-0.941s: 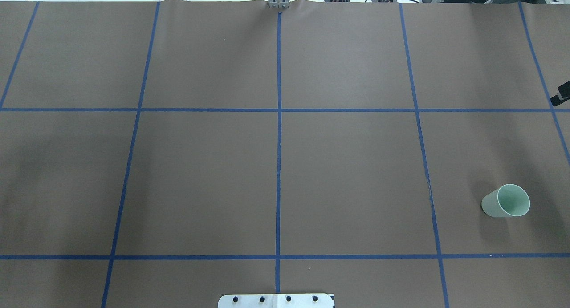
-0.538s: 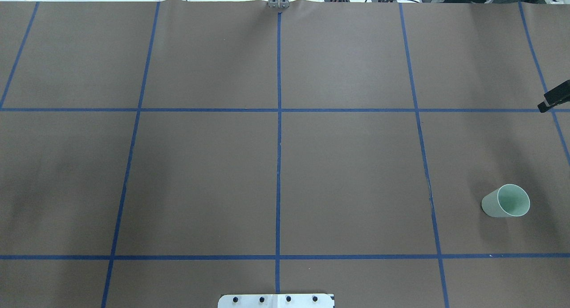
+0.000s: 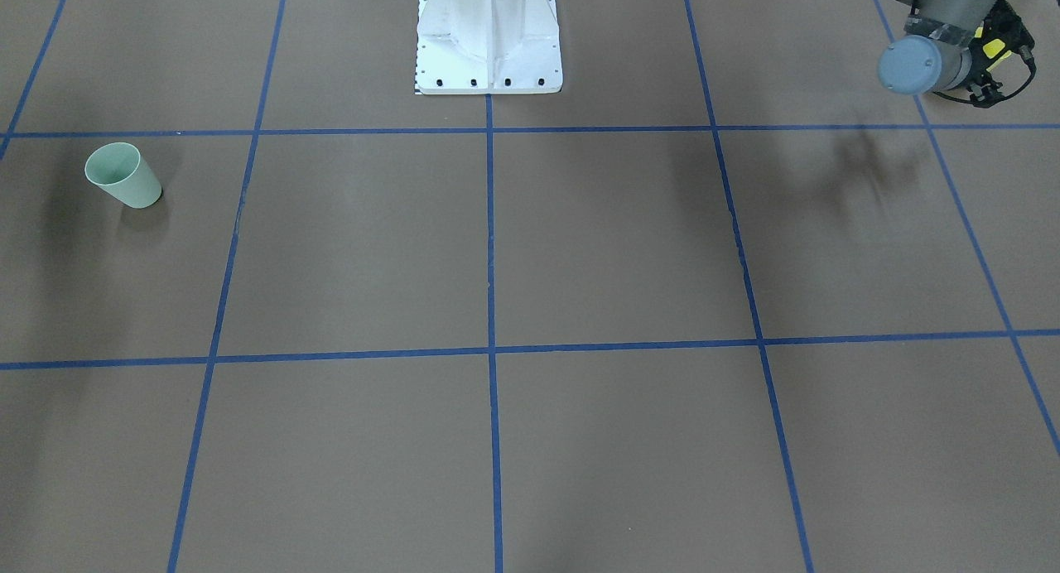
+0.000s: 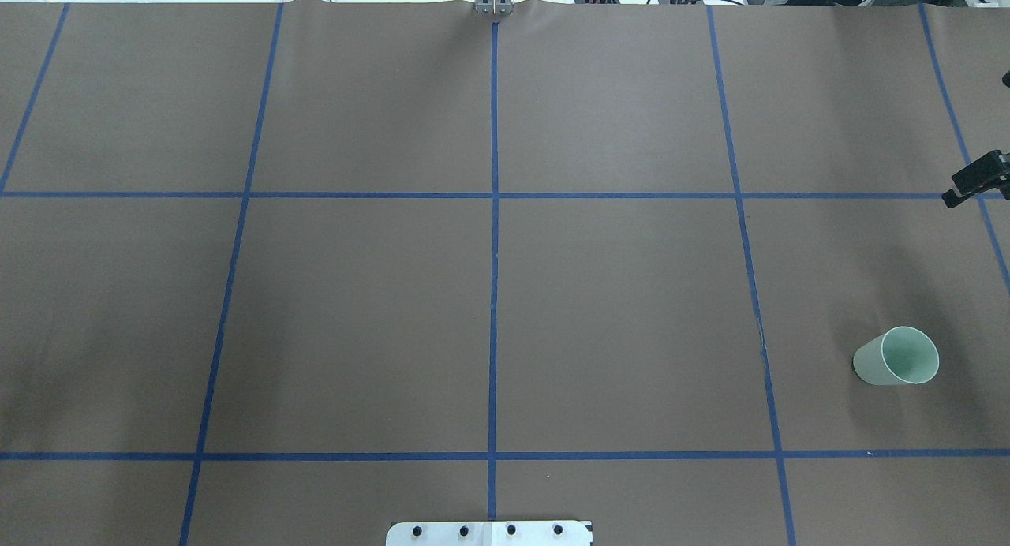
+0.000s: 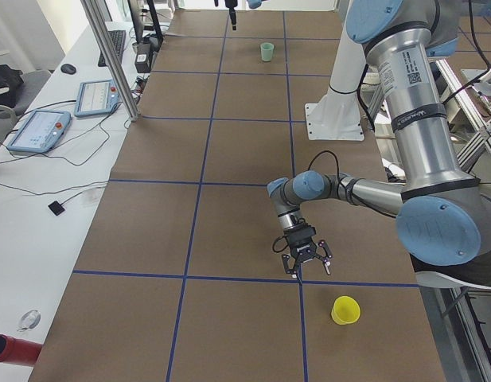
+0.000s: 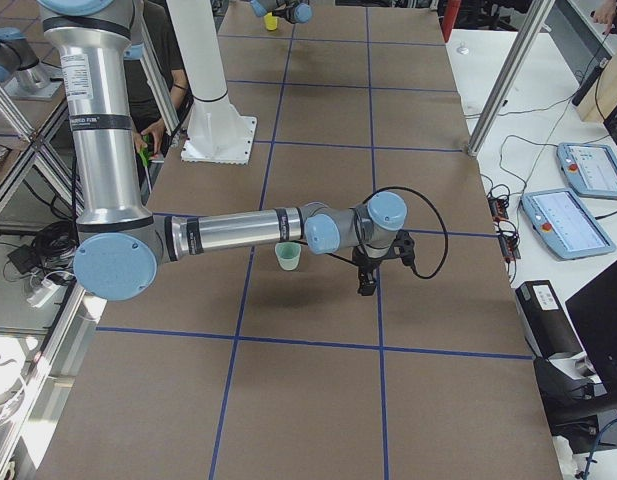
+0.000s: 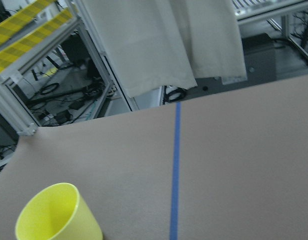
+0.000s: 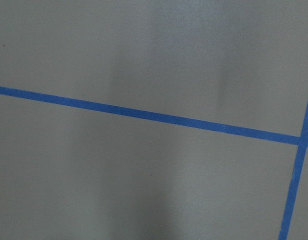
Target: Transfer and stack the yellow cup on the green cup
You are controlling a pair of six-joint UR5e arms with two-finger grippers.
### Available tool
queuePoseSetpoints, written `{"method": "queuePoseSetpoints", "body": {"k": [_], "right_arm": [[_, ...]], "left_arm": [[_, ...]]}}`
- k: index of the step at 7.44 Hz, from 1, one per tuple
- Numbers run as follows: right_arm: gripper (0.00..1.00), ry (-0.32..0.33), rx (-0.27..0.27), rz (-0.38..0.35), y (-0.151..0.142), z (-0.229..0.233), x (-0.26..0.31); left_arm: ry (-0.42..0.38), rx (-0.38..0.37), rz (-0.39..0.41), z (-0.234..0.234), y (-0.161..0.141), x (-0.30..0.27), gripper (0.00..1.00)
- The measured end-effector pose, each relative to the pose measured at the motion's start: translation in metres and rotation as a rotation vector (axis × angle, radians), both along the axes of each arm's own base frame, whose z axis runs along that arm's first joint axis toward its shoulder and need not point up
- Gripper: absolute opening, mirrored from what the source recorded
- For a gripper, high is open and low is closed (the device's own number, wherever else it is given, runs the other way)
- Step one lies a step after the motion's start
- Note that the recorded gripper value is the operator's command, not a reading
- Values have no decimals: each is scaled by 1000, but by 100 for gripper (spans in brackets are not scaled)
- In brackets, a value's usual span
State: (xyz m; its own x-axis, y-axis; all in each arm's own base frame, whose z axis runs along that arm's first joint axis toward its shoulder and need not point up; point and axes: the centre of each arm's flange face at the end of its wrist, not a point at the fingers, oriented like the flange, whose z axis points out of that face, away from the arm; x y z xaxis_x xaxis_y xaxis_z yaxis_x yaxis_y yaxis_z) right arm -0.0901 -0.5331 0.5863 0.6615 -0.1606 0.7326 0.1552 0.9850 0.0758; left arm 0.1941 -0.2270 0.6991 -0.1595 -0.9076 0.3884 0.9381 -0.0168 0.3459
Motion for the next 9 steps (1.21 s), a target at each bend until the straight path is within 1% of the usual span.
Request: {"method": "queuePoseSetpoints", "body": {"k": [2,4,6,9], "right_arm": [[100,2,-3,-7,1,2,-4],[100,3,-6,-9,2,4,-4],[100,3,-6,-9,2,4,-4],[100,1,-4,-10,2,3,-4]], "left_arm": [[-58,-36,-19,36,32,20,97],[-74,-45,-5,64,51,29,97],[-97,-52,4,83,59,22,97],[-115,-56,3,91,62,15,95]]}}
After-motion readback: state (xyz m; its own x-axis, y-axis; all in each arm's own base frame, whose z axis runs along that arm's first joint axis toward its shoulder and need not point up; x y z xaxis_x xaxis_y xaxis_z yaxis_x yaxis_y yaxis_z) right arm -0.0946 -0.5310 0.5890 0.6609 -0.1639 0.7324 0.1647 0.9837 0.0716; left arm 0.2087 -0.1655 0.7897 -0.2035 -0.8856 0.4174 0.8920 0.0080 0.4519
